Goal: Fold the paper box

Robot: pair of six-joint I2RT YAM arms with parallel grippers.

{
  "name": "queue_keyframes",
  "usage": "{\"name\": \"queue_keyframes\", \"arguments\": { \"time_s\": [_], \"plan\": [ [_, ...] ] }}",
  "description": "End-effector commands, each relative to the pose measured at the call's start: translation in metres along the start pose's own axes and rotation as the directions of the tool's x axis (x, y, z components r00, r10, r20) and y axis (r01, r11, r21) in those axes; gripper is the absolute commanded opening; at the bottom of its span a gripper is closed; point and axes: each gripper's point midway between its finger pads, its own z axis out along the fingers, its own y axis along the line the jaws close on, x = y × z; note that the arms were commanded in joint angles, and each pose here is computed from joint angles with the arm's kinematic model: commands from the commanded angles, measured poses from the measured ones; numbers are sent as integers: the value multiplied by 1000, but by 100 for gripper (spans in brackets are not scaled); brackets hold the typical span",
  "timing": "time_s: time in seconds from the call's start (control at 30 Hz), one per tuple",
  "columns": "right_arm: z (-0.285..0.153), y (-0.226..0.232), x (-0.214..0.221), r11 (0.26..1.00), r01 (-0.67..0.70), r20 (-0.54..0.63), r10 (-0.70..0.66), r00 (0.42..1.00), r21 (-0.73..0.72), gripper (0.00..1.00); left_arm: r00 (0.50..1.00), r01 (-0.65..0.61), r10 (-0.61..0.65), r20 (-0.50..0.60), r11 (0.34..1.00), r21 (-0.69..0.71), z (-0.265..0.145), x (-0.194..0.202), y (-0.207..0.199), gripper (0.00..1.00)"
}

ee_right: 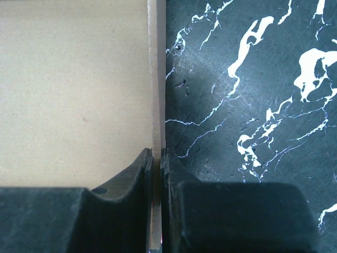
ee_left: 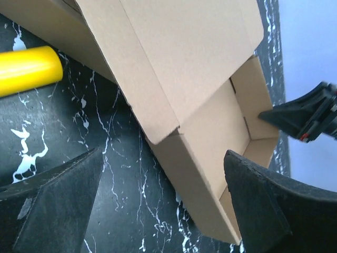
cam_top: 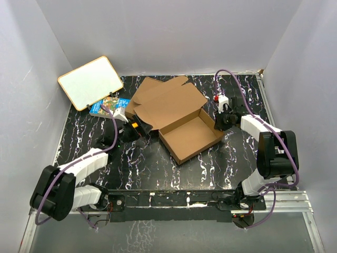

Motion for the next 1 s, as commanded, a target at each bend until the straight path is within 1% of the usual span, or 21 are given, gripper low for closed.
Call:
{"name": "queue_keyframes", "arguments": {
  "time_s": [0.0, 0.13, 0.27, 0.37, 0.5, 0.57, 0.63, 0.8, 0.87, 0.93, 0.97],
  "plan": [
    [-10, 2, -18, 999, 42, 78, -43, 996, 9, 8, 994, 96, -102, 33, 984, 151, 5, -33, -32, 96],
    [-13, 2, -19, 999, 43, 89, -43, 995, 8, 8, 985, 156, -163, 61, 981, 114, 14, -48, -25, 96],
    [-16, 3, -19, 999, 37, 95, -36, 995, -3, 8, 970, 237, -237, 61, 972, 8, 27, -46, -1, 94],
    [-18, 4, -20, 999, 40, 103, -38, 994, -15, 8, 959, 275, -273, 80, 962, -8, 36, -50, 5, 88],
    [-19, 8, -19, 998, 59, 107, -55, 993, -35, 8, 947, 313, -312, 72, 950, -12, 56, -49, 10, 81],
    [-20, 10, -18, 997, 71, 108, -66, 992, -42, 8, 946, 316, -316, 72, 949, 10, 64, -52, 7, 74],
    [-20, 11, -15, 995, 82, 104, -76, 992, -50, 8, 948, 309, -311, 61, 950, 39, 72, -55, 1, 64],
    [-18, 7, -9, 995, 91, 84, -88, 993, -30, 8, 965, 255, -260, 34, 960, 112, 81, -65, -19, 34],
    [-17, 5, -7, 996, 91, 76, -89, 993, -17, 8, 972, 227, -232, 24, 965, 133, 79, -64, -24, 20],
    [-16, 3, -7, 996, 90, 73, -89, 993, -9, 8, 981, 190, -195, 13, 969, 155, 76, -60, -27, 9],
    [-16, 2, -6, 996, 90, 72, -90, 993, -6, 8, 985, 168, -172, 10, 971, 172, 74, -59, -30, 7]
  ]
}}
